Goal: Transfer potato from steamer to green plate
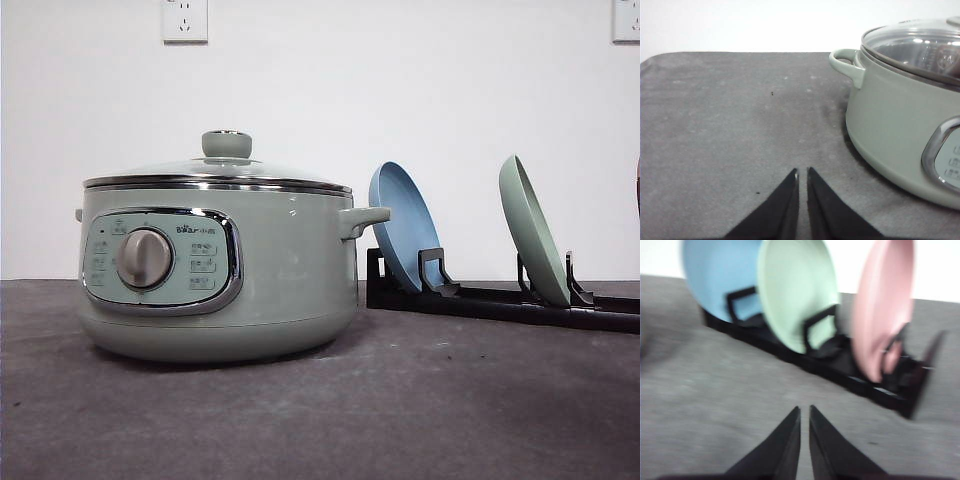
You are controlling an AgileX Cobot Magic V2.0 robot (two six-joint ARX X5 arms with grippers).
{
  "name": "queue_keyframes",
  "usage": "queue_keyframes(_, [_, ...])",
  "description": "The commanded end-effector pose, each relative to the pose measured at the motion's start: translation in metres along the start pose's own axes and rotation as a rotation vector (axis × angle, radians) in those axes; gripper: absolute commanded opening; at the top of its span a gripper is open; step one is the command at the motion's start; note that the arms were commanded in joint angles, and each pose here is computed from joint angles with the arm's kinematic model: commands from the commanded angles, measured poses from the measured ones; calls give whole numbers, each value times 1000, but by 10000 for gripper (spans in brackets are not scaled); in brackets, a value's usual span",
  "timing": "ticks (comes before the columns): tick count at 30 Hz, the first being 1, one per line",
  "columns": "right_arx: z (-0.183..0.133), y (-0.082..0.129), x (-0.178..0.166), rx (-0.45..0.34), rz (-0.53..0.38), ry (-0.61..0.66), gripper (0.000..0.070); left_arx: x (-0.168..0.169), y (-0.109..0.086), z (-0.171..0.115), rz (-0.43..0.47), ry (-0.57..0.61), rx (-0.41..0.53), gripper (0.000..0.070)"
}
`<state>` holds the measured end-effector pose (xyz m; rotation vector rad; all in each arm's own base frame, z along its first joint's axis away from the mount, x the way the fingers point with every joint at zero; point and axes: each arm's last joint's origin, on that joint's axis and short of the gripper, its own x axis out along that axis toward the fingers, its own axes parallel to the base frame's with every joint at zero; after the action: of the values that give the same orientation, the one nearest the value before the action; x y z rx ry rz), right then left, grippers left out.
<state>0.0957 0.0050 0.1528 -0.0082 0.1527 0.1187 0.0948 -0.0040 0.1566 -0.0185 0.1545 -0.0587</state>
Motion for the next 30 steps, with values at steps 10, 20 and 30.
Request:
queue_keyframes(10, [7,3,-3,290,105,-12,3,-1,-2,3,-22,-7,-194,10])
queue_keyframes(20, [60,7,-23,414,147,-75,3,-11,-7,53,-66,-75,-274,10])
queue_keyframes(30, [137,11,-40,354,258,14,3,-8,-13,128,-155,39,-285,9])
